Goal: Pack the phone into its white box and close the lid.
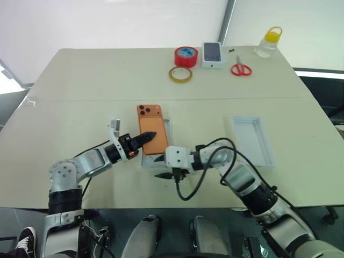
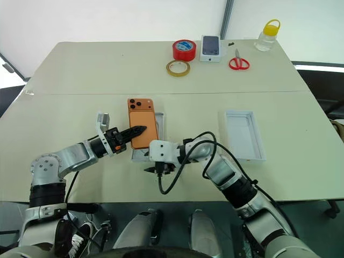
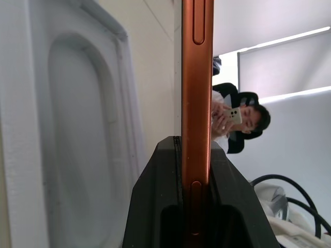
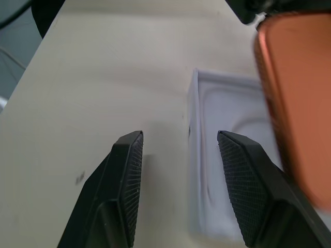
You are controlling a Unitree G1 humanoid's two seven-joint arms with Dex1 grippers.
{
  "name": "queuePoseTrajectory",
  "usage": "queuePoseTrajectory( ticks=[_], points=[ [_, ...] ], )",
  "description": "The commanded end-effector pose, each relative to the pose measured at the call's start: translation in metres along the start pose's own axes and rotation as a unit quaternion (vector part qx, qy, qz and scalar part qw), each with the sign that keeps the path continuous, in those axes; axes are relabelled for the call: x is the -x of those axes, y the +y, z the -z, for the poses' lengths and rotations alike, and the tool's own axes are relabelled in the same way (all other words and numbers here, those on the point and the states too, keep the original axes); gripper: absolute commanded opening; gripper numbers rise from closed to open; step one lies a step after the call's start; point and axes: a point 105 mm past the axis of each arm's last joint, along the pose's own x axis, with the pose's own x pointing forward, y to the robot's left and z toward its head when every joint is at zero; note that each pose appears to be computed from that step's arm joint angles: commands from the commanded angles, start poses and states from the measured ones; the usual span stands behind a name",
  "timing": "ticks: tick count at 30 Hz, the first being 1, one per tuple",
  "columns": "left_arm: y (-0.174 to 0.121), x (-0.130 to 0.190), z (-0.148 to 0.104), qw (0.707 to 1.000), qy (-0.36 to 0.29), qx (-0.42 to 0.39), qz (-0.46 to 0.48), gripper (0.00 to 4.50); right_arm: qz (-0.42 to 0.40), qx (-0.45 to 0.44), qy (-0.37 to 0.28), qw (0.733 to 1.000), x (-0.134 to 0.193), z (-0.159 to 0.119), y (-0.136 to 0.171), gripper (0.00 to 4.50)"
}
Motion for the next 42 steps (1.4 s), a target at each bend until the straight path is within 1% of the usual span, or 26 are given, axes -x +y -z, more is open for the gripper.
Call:
queuePoseTrajectory(
  ticks=[1,3,6,8,9,10,13,15,18,22,25,32,38,40,42],
  points=[
    [-0.009,0.0,0.009,0.999,0.043,-0.024,0.022,0.0,0.033,0.014,-0.01,0.999,0.024,-0.009,-0.015,2.52],
    [-0.006,0.001,0.011,0.998,0.053,-0.024,0.017,0.0,0.045,0.015,0.009,0.999,0.033,0.001,-0.019,2.52],
    [-0.004,0.002,0.012,0.997,0.064,-0.024,0.018,0.0,0.061,0.005,0.018,0.998,0.042,0.008,-0.026,2.52],
    [-0.004,0.003,0.011,0.997,0.071,-0.029,0.017,1.02,0.069,0.002,0.022,0.997,0.045,0.011,-0.03,2.56],
    [-0.002,0.002,0.009,0.997,0.069,-0.026,0.016,1.37,0.072,0.003,0.026,0.997,0.045,0.013,-0.032,2.56],
    [0.0,0.002,0.007,0.997,0.066,-0.025,0.013,1.82,0.076,0.004,0.028,0.997,0.046,0.014,-0.033,2.56],
    [0.001,0.0,0.002,0.998,0.058,-0.026,0.012,3.43,0.082,0.003,0.029,0.996,0.046,0.016,-0.036,2.56],
    [0.002,0.0,0.003,0.997,0.063,-0.033,0.008,4.46,0.085,0.002,0.029,0.996,0.046,0.017,-0.038,2.56],
    [-0.001,0.001,0.002,0.997,0.071,-0.042,0.005,4.46,0.087,0.002,0.03,0.996,0.046,0.018,-0.04,2.56],
    [0.003,0.007,0.002,0.994,0.085,-0.065,-0.023,4.46,0.091,0.003,0.031,0.995,0.046,0.018,-0.043,2.56],
    [-0.003,0.012,0.002,0.992,0.091,-0.085,-0.021,4.46,0.088,0.002,0.029,0.996,0.045,0.019,-0.043,2.56],
    [-0.009,0.02,-0.009,0.987,0.09,-0.126,-0.052,4.46,0.094,0.002,0.014,0.996,0.038,0.011,-0.047,2.56],
    [-0.003,0.022,-0.004,0.973,0.114,-0.178,-0.096,4.46,0.096,0.005,0.014,0.995,0.037,0.011,-0.05,2.56],
    [-0.003,0.026,-0.008,0.972,0.107,-0.183,-0.1,4.46,0.102,0.004,0.017,0.995,0.038,0.012,-0.053,2.56],
    [-0.001,0.031,-0.017,0.971,0.087,-0.192,-0.114,4.46,0.113,0.001,0.022,0.993,0.04,0.014,-0.057,2.56]
  ],
)
